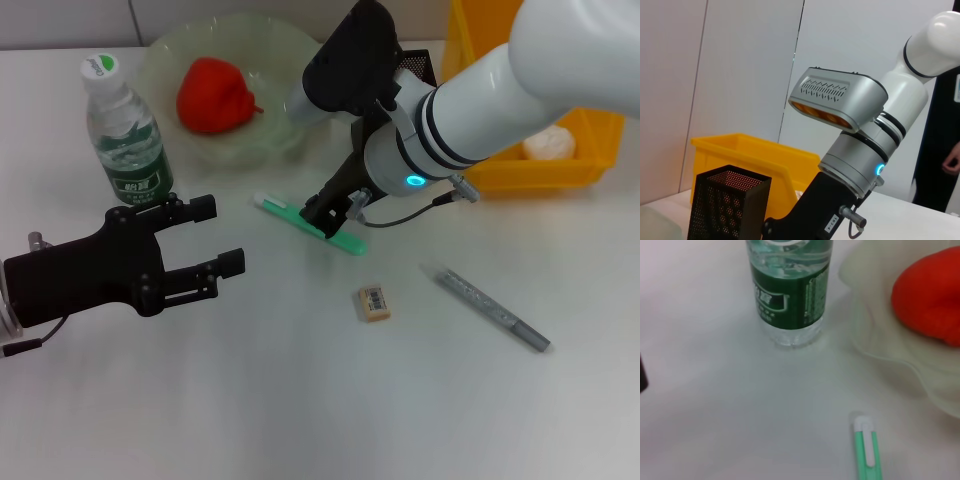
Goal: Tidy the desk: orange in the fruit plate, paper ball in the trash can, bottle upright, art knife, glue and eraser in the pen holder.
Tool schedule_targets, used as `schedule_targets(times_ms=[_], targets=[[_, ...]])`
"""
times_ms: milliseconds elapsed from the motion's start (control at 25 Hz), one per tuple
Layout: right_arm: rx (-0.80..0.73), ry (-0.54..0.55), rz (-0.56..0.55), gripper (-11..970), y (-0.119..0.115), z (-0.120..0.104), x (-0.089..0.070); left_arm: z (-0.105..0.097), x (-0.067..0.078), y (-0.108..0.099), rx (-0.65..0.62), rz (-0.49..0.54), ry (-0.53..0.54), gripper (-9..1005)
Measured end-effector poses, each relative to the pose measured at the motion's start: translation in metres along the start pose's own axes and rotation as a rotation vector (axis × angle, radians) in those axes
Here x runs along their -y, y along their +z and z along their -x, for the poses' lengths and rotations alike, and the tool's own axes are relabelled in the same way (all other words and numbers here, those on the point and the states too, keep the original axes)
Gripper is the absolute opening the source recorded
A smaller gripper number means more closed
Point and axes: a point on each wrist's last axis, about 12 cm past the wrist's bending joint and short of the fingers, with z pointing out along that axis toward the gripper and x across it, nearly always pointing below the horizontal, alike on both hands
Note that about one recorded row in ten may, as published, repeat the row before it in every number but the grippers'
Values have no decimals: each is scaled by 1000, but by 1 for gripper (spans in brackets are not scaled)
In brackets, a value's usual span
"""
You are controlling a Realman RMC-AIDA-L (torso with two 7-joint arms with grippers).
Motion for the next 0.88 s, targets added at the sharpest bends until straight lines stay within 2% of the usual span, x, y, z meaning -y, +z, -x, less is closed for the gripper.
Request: schedule_targets(times_ms=[360,560,880], targets=[[6,-11,-7,117,0,-1,1,0,0,0,-1,-2,2,787],[2,-9,-1,300,2,-4,1,0,0,0,-1,-1,2,787],[3,-3,-10,332,6,-9,3,0,0,0,0,0,2,787]])
